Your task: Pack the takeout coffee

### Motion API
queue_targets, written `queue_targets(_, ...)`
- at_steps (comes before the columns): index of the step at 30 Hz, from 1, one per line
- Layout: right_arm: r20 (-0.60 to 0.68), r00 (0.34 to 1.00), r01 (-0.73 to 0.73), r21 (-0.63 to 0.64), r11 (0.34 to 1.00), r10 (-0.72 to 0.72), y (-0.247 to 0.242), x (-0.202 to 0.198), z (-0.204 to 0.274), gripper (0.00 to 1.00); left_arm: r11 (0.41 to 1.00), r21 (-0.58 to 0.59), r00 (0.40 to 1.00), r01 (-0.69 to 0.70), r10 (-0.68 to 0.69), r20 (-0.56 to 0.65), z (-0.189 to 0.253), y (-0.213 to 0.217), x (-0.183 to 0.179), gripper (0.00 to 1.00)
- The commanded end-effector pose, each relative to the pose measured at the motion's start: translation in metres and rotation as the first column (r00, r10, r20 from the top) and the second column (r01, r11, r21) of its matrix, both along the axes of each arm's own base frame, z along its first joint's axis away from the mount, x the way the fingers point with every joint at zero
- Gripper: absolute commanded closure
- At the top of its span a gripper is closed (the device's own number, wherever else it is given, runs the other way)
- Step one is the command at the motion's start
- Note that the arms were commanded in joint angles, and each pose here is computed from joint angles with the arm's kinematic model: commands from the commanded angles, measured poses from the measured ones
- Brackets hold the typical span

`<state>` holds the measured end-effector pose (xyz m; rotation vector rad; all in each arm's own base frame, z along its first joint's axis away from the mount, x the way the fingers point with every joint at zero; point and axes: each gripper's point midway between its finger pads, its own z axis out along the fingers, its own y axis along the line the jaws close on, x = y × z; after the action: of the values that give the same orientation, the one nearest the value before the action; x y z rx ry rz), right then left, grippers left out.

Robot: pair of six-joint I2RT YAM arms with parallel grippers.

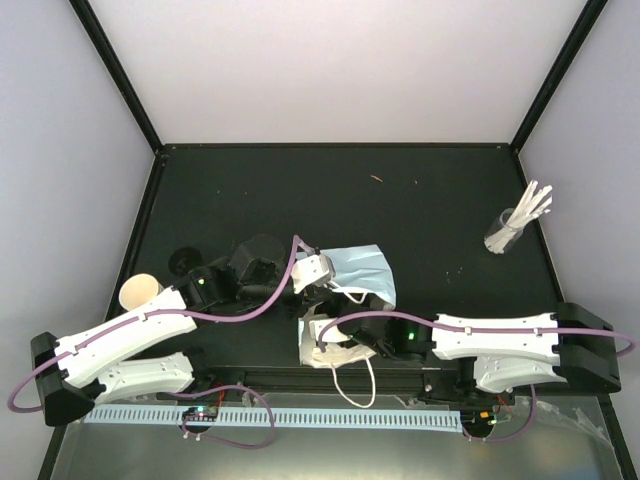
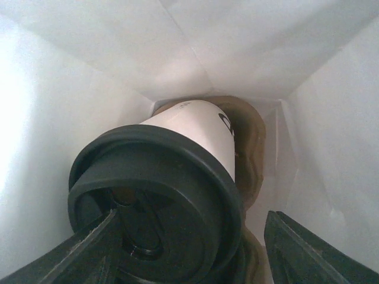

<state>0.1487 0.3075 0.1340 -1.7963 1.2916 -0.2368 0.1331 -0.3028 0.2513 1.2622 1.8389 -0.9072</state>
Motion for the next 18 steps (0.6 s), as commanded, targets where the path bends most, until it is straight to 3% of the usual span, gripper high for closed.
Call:
queue_targets(1,0.037,0.999,-0.041,0.026,0.999,0.04,0.01,0.001,0.003,0.32,0.998,-0.047,0.999,0.045,-0.046,-0.012,0.012,-0.004,-0.01,0.96)
queue_targets(7,0.041,0.998,-0.041,0.053,0.998,0.038,0.025,0.005,0.005,0.37,0.998,-0.052,0.999,0.046,-0.046,-0.011,0.012,-0.005,-0.01,0.96)
queue_targets(18,-0.062,0.998,0.002,0.125,0.992,0.006,0.034,0.003,0.016,0.67,0.998,-0.049,0.999,0.049,-0.051,-0.021,0.008,-0.005,-0.01,0.96)
